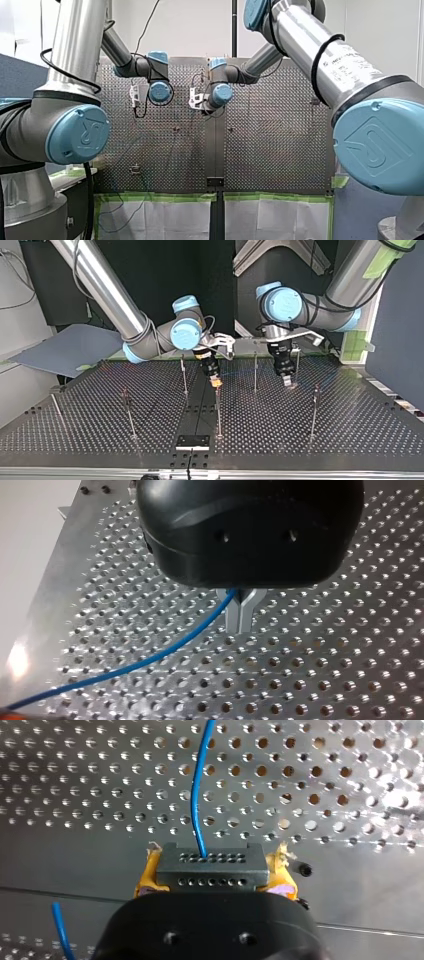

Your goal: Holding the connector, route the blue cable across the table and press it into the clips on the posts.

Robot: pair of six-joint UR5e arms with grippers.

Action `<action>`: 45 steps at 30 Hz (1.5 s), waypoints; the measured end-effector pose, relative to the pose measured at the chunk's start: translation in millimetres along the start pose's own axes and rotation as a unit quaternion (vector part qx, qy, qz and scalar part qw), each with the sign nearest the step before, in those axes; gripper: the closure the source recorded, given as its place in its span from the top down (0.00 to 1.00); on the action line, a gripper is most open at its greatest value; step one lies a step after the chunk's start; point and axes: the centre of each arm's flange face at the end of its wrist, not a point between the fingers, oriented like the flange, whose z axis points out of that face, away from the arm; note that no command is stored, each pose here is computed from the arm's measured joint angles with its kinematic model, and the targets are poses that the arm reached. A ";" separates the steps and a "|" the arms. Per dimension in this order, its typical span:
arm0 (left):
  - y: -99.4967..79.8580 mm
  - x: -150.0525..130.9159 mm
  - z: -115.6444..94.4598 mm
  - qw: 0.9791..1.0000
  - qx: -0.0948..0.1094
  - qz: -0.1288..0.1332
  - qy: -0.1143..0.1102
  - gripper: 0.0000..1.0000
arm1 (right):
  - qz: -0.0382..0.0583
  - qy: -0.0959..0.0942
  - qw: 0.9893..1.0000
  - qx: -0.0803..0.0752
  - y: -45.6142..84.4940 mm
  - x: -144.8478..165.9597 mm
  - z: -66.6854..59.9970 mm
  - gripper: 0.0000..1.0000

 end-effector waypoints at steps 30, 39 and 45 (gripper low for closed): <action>23.4 145.5 -68.0 0.996 0.059 0.005 0.071 0.00 | -0.008 -0.052 0.999 0.009 -6.4 -52.0 -17.2 0.00; 33.4 165.7 -94.8 0.993 0.075 0.002 0.090 0.00 | -0.006 -0.049 0.999 0.013 -6.3 -53.8 -15.9 0.00; 33.2 170.9 -104.9 0.991 0.095 -0.004 0.098 0.00 | -0.003 -0.041 0.999 0.010 -1.0 -53.6 -12.1 0.00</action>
